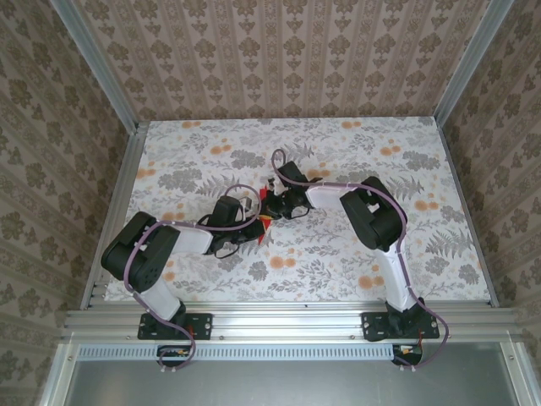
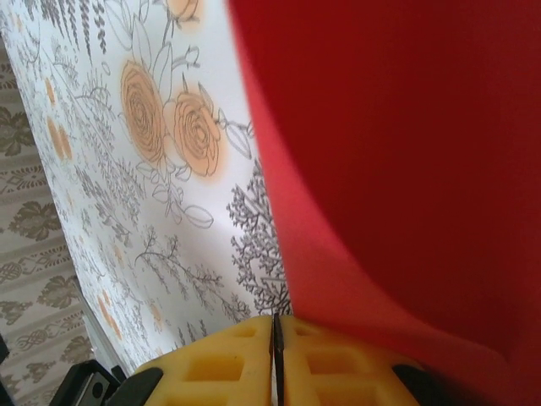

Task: Fold a paper plane with a square sheet of paper (pick it up from the middle)
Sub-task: Fold the wing for the fifth time at the center of the table.

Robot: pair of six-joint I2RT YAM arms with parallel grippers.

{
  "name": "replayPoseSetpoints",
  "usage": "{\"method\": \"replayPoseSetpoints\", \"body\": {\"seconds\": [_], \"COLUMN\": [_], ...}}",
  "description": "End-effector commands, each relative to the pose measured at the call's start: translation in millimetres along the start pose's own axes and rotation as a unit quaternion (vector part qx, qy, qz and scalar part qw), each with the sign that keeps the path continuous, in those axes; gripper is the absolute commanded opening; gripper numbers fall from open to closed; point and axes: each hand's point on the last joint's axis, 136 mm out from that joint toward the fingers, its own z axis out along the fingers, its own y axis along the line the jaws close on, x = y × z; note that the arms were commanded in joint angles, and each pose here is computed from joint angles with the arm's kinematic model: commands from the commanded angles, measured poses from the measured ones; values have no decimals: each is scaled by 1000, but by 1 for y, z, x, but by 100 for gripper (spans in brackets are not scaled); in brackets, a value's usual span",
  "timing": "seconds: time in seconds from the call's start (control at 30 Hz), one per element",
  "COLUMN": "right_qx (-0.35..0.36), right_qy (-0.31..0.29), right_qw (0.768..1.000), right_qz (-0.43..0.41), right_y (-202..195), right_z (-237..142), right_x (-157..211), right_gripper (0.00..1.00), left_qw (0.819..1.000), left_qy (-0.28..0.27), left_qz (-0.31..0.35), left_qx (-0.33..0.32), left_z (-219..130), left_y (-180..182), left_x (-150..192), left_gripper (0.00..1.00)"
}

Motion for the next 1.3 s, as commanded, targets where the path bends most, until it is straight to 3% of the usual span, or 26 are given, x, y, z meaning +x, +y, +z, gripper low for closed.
{"method": "replayPoseSetpoints", "body": {"seconds": [0.0,1.03,1.27], "right_qx": [44,86,60], "right_qy": [-41,-115,-127], "right_qw": [998,989,990], "right_qz": [14,46,27], "right_y": [-33,-50,-19], "right_z": [-1,-5,-19], "right_x": [-35,-126,-139], "right_gripper": [12,12,12], "left_qw": [993,989,990], "left_qy": [104,130,125], "left_qz": [-22,-14,-12], "left_qx": [-52,-63,-68], "left_z": [-5,-13,-13], "left_y": [36,48,48], "left_x": [58,79,75], "left_gripper": [1,1,1]}}
